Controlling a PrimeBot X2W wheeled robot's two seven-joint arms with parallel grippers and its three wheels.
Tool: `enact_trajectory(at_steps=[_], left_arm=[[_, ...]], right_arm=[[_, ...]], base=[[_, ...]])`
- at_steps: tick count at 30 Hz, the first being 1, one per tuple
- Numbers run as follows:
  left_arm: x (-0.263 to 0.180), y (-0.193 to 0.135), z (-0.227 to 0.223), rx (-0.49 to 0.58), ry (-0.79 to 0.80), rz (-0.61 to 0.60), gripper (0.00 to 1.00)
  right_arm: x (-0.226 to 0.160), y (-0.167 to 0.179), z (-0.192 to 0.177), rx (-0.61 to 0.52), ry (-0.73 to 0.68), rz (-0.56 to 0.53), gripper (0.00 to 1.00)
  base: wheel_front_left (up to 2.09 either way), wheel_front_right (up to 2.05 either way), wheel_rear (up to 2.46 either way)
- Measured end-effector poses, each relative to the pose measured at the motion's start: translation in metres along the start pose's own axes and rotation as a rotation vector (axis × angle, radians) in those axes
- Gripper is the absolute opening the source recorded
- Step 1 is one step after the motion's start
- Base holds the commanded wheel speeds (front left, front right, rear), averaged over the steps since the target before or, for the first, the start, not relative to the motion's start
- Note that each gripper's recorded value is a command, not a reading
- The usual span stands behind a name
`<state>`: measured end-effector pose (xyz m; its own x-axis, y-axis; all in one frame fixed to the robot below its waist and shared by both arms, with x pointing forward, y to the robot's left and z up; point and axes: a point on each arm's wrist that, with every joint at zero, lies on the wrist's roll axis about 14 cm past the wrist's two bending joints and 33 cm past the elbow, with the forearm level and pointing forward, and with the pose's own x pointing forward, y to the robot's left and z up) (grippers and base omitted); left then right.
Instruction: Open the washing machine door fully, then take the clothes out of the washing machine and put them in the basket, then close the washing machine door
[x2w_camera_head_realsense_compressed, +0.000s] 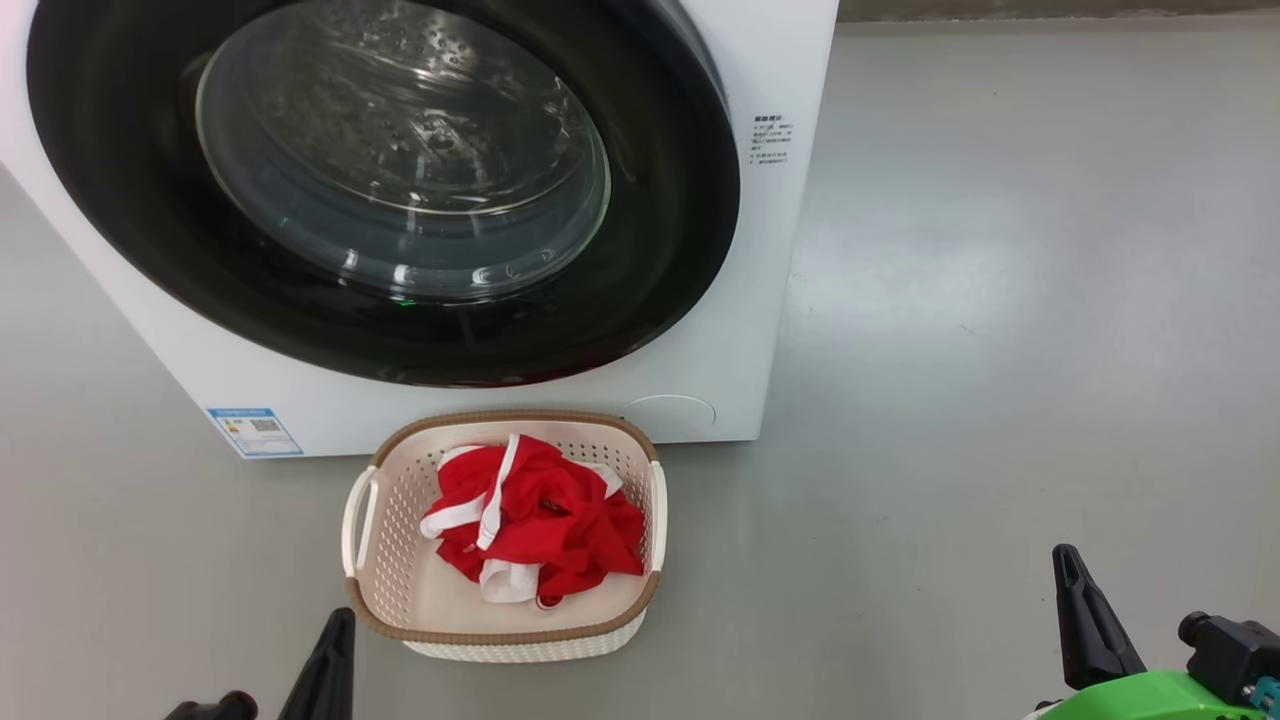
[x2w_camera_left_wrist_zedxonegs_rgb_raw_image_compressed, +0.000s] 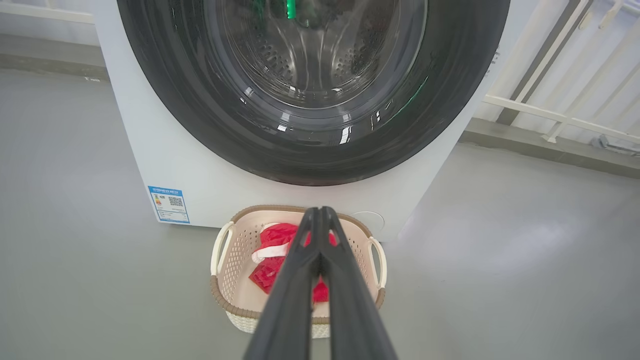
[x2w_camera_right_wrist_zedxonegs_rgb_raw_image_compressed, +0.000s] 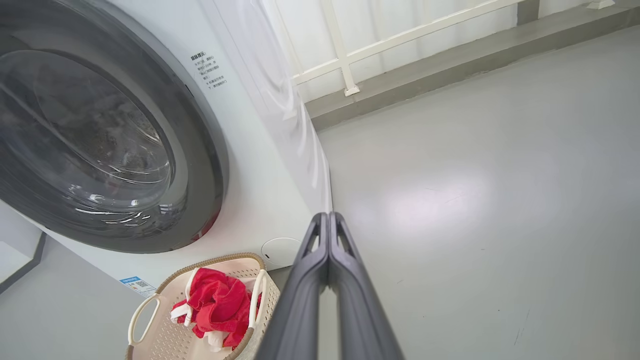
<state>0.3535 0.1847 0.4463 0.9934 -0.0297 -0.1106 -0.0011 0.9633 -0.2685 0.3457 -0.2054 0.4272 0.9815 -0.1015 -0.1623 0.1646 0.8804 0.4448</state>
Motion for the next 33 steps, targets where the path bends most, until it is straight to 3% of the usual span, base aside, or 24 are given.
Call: enact_trajectory(at_steps=[33], left_arm=[[0.0011,0.0084,-0.0002,-0.358,0.022,0.068,0.0]], right_arm=[[0.0003,-0.0044,0.0027,0.31,0.021,-0.045,0.0]], base=[[0.0,0.0,0.0]])
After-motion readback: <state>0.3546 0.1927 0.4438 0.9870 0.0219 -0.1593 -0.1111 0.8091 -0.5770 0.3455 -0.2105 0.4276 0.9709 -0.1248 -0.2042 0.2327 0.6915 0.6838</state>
